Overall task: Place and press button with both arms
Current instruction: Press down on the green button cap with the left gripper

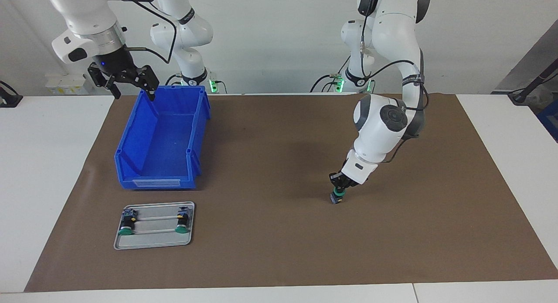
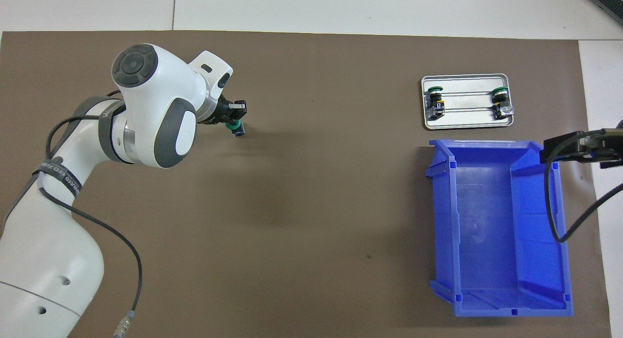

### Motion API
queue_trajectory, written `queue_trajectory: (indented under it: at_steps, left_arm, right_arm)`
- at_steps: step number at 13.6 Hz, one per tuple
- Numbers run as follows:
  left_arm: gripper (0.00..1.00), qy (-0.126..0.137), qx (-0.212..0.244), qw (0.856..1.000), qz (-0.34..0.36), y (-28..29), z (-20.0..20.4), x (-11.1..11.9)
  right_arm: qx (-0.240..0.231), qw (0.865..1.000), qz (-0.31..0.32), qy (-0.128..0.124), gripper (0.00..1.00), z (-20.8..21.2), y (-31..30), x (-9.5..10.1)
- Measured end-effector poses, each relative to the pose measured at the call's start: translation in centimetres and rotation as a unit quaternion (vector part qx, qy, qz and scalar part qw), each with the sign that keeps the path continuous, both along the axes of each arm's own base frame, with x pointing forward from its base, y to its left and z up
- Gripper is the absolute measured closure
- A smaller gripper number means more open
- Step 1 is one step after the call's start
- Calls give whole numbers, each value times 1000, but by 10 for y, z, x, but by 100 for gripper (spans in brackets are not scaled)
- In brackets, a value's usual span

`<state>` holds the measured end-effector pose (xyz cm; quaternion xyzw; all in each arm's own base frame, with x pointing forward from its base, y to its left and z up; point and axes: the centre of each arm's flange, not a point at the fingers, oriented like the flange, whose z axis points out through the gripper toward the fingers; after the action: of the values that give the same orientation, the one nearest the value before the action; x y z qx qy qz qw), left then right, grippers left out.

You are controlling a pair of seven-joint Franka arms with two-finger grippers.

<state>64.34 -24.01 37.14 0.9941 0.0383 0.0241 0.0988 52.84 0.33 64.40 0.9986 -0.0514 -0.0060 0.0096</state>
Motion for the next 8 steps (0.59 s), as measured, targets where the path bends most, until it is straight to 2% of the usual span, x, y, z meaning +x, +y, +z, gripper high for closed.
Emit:
queue_trajectory:
  at_steps: [8]
  left_arm:
    - [99, -12, -3, 1000, 5, 1, -5, -3]
  right_arm:
    - [0, 1000, 0, 0, 0, 0, 0, 0]
